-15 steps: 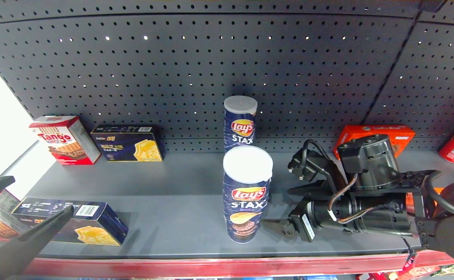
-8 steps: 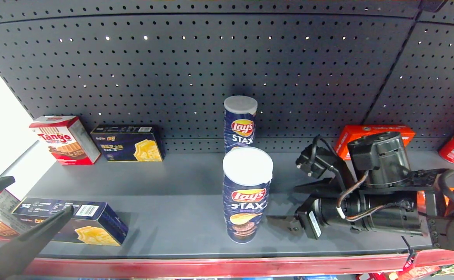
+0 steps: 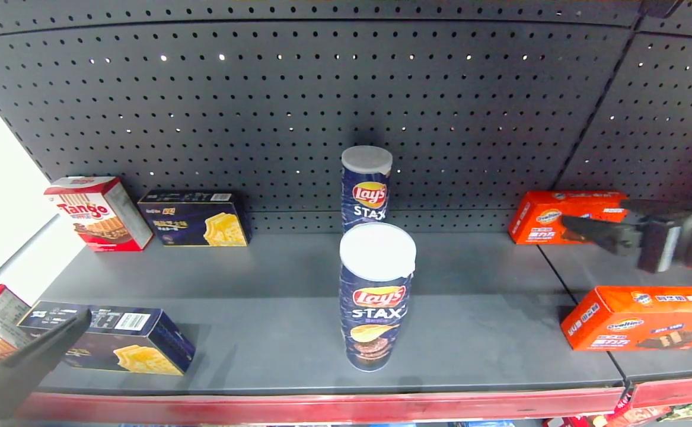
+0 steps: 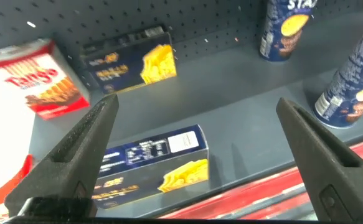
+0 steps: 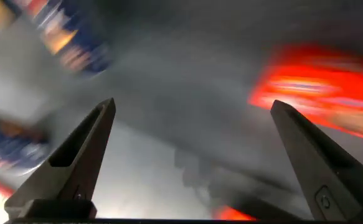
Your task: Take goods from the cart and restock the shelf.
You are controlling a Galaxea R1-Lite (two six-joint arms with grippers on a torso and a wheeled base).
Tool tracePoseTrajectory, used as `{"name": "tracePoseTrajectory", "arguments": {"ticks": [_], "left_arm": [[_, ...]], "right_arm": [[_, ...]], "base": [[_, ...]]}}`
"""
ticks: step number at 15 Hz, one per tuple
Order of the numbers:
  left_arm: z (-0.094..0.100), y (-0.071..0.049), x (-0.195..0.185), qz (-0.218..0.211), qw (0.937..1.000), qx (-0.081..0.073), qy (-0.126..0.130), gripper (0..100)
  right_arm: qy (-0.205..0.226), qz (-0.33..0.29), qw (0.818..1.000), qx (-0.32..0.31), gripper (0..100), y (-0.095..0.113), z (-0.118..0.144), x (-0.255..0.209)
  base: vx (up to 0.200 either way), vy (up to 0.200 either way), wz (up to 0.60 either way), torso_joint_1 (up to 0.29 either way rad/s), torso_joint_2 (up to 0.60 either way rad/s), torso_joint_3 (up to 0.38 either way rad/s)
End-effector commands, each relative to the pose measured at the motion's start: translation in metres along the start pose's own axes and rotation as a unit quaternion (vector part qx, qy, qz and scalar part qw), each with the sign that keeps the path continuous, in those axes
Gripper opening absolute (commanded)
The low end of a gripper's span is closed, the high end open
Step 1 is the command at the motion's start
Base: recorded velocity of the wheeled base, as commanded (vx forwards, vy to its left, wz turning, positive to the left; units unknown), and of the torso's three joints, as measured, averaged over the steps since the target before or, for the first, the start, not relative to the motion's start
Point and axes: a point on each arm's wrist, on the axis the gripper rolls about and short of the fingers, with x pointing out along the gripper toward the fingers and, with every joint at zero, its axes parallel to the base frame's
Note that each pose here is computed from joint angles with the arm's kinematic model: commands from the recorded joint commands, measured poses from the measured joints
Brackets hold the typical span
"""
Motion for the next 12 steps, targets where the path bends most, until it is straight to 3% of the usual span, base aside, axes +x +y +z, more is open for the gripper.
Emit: {"name": "tracePoseTrajectory", "arguments": {"ticks": [1, 3, 4, 6, 7, 8, 9, 10, 11, 12], "left_arm": [[-0.006, 0.000, -0.023, 0.027, 0.9992, 0.010, -0.028, 100], [-0.021, -0.001, -0.042, 0.052, 0.9975, 0.018, -0.043, 100], [-0.026, -0.002, -0.047, 0.062, 0.9968, 0.020, -0.047, 100], [-0.056, -0.006, -0.068, 0.089, 0.9938, 0.020, -0.063, 100], [-0.056, -0.006, -0.068, 0.089, 0.9938, 0.020, -0.063, 100], [-0.090, -0.011, -0.082, 0.101, 0.9927, 0.019, -0.064, 100], [-0.100, -0.013, -0.089, 0.101, 0.9932, 0.019, -0.055, 100], [-0.107, -0.014, -0.093, 0.100, 0.9937, 0.020, -0.046, 100], [-0.109, -0.015, -0.094, 0.101, 0.9940, 0.019, -0.037, 100], [-0.110, -0.015, -0.094, 0.098, 0.9944, 0.019, -0.034, 100]], "right_arm": [[-0.091, -0.117, 0.989, -0.001, 100, 0.001, -0.051, -0.128], [-0.087, -0.120, 0.989, 0.000, 100, 0.015, -0.103, -0.157], [-0.086, -0.122, 0.989, 0.000, 100, 0.017, -0.113, -0.162], [-0.066, -0.169, 0.983, 0.007, 100, 0.025, -0.147, -0.179], [-0.066, -0.169, 0.983, 0.007, 100, 0.025, -0.147, -0.179], [-0.058, -0.196, 0.979, 0.013, 100, 0.030, -0.180, -0.181], [-0.059, -0.224, 0.973, 0.014, 100, 0.028, -0.188, -0.178], [-0.060, -0.252, 0.966, 0.018, 100, 0.026, -0.194, -0.176], [-0.034, -0.260, 0.964, 0.038, 100, 0.026, -0.200, -0.175], [-0.031, -0.246, 0.967, 0.063, 100, 0.026, -0.202, -0.174]], "base": [[0.000, 0.000, 0.00, 0.000, 0.00, 0.000], [0.000, 0.000, 0.00, 0.000, 0.00, 0.000], [0.000, 0.000, 0.00, 0.000, 0.00, 0.000], [0.000, 0.000, 0.00, 0.000, 0.00, 0.000], [0.000, 0.000, 0.00, 0.000, 0.00, 0.000], [0.000, 0.000, 0.00, 0.000, 0.00, 0.000], [0.000, 0.000, 0.00, 0.000, 0.00, 0.000], [0.000, 0.000, 0.00, 0.000, 0.00, 0.000], [0.000, 0.000, 0.00, 0.000, 0.00, 0.000], [0.000, 0.000, 0.00, 0.000, 0.00, 0.000]]}}
